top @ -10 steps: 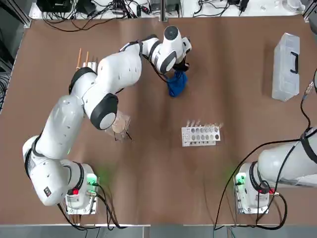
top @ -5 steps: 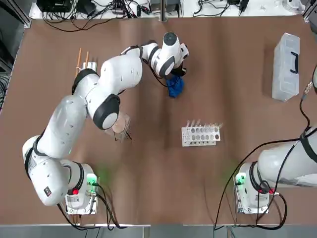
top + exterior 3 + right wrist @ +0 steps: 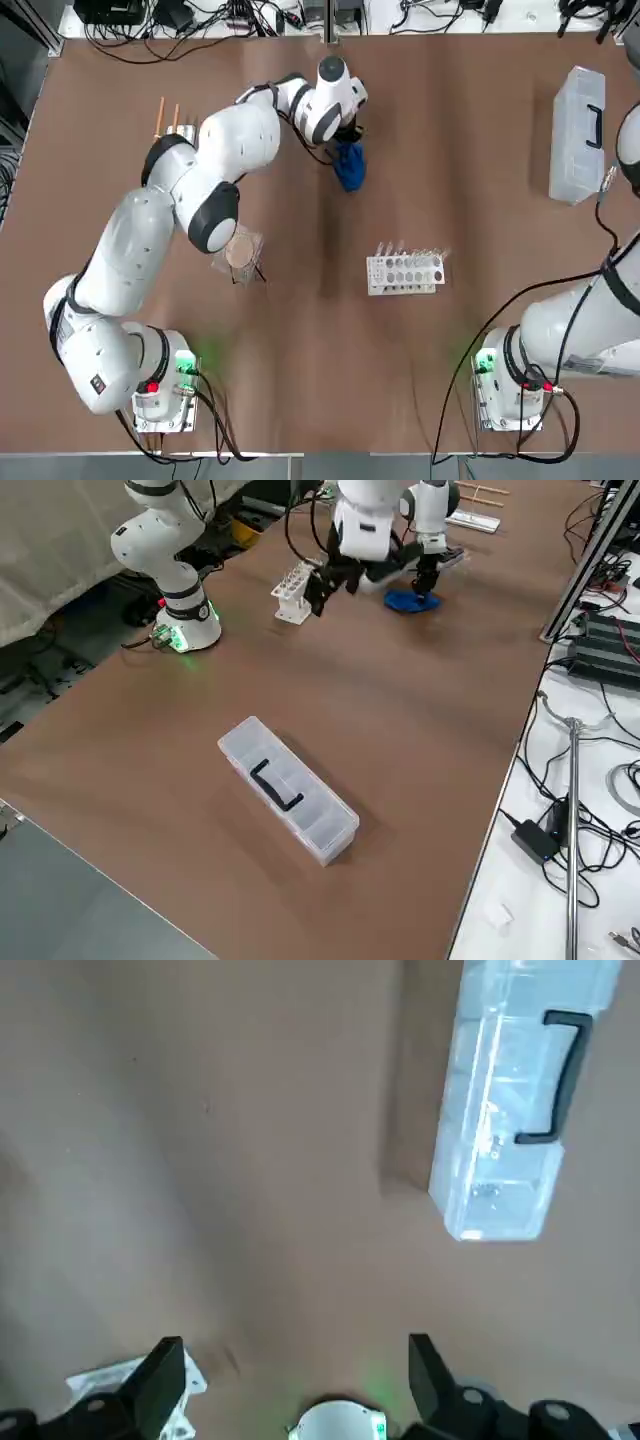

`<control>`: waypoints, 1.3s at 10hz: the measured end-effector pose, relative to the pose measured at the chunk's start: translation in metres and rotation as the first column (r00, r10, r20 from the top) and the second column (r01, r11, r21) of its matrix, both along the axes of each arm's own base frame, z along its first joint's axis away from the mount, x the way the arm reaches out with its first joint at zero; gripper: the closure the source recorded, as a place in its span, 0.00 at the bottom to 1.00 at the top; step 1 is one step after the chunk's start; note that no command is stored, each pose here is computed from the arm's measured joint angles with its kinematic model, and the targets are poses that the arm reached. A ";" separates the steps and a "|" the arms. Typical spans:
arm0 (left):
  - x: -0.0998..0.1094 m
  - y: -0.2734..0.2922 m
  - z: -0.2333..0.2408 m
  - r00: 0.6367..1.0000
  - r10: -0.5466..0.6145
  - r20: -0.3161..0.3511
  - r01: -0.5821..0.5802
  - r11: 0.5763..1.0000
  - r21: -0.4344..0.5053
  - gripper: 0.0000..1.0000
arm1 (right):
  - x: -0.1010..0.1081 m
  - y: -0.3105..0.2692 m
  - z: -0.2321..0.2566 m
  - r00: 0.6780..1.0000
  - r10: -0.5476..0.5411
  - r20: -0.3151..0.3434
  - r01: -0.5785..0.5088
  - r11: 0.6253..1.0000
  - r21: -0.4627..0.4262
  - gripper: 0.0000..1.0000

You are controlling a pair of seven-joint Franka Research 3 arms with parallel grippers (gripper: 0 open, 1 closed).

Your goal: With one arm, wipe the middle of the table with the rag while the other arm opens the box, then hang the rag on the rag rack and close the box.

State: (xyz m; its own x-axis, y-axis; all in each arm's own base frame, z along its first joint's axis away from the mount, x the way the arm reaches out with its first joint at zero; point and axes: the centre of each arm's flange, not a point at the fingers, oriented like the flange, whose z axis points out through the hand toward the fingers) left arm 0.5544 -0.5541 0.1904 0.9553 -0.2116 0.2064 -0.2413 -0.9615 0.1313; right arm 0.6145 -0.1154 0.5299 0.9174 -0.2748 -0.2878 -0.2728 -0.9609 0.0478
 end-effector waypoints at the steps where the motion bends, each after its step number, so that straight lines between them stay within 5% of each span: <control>1: 0.017 0.018 0.000 1.000 0.021 0.004 -0.021 1.000 0.005 0.86 | 0.015 -0.008 -0.045 0.999 -0.026 -0.033 0.025 0.999 -0.023 0.10; 2: 0.034 0.037 0.000 0.999 0.042 0.008 -0.042 0.999 0.009 0.89 | 0.027 -0.020 -0.096 0.996 -0.054 -0.072 0.051 0.998 -0.041 0.19; 5: 0.067 0.078 0.000 0.997 0.080 0.014 -0.080 0.996 0.041 0.89 | 0.032 -0.065 -0.192 0.979 -0.127 -0.161 0.120 0.991 -0.054 0.69; 7: 0.085 0.116 0.005 0.996 0.070 -0.063 -0.062 0.991 0.120 0.89 | 0.032 -0.096 -0.222 0.982 -0.157 -0.107 0.149 0.986 -0.076 0.97; 10: 0.092 0.158 0.018 0.977 0.067 -0.201 -0.022 0.976 0.218 0.89 | 0.030 -0.124 -0.248 0.993 -0.116 -0.002 0.115 0.984 -0.138 0.99; 13: 0.090 0.186 0.026 0.947 0.076 -0.313 0.015 0.961 0.277 0.89 | 0.030 -0.135 -0.252 0.996 -0.080 0.030 0.084 0.978 -0.193 0.99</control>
